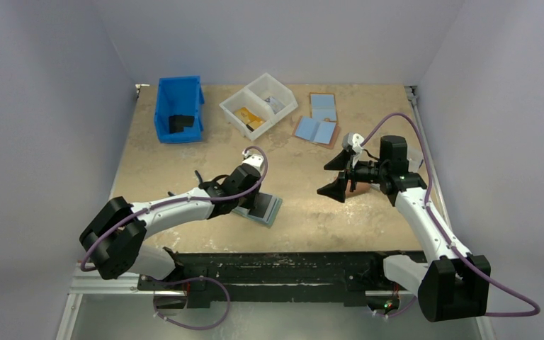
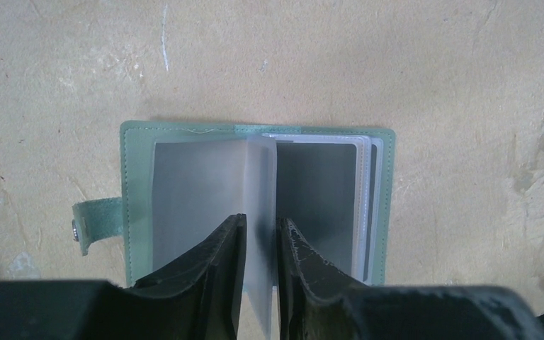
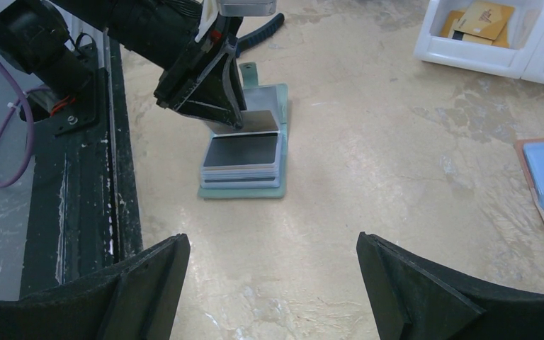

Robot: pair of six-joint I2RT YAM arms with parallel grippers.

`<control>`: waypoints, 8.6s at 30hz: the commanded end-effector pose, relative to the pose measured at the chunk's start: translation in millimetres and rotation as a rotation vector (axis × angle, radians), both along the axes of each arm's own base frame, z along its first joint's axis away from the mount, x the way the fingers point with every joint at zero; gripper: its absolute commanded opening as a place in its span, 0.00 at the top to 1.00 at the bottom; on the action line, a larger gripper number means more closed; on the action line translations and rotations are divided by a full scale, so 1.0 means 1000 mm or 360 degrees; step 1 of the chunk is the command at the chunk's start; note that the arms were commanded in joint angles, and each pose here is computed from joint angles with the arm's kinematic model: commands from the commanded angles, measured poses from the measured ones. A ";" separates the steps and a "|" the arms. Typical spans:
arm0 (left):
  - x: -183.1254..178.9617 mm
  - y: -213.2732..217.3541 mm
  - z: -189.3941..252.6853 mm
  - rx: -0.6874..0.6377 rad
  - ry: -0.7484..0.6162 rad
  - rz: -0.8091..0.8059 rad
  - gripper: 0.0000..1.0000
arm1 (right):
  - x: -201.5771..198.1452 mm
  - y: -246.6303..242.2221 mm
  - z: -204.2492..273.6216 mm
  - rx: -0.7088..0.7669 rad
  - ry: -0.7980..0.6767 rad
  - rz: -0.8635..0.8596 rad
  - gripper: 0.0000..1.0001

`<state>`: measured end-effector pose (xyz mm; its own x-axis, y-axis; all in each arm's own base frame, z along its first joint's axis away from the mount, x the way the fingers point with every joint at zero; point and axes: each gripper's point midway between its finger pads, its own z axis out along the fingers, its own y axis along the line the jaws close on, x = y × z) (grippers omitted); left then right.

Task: Take the credit cards out of the card holder
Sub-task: Remove the credit card from the card holder.

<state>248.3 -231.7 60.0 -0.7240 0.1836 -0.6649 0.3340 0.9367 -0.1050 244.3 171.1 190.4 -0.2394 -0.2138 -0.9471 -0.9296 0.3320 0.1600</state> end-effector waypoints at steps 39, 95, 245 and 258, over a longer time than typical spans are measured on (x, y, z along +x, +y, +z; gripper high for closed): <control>-0.019 -0.064 0.107 -0.1804 -0.0192 -0.0052 1.00 | -0.033 0.103 -0.043 0.0417 0.1041 0.0214 0.46; -0.039 -0.059 0.135 -0.2035 -0.0194 -0.0160 0.73 | -0.046 0.113 -0.030 0.0429 0.1073 0.0466 1.00; -0.068 -0.036 0.086 -0.1717 -0.0138 -0.0464 1.00 | -0.054 0.113 -0.065 0.0215 0.1035 0.0684 1.00; -0.071 -0.022 0.011 -0.1498 0.0173 -0.0204 1.00 | -0.039 0.112 -0.120 0.0031 0.1199 0.0489 1.00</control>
<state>181.1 -256.2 82.9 -0.7824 -0.3221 -0.5330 0.3986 0.3985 -0.8260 189.2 279.8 75.1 -0.7727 -0.3566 -0.5251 -0.5720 0.0326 0.8196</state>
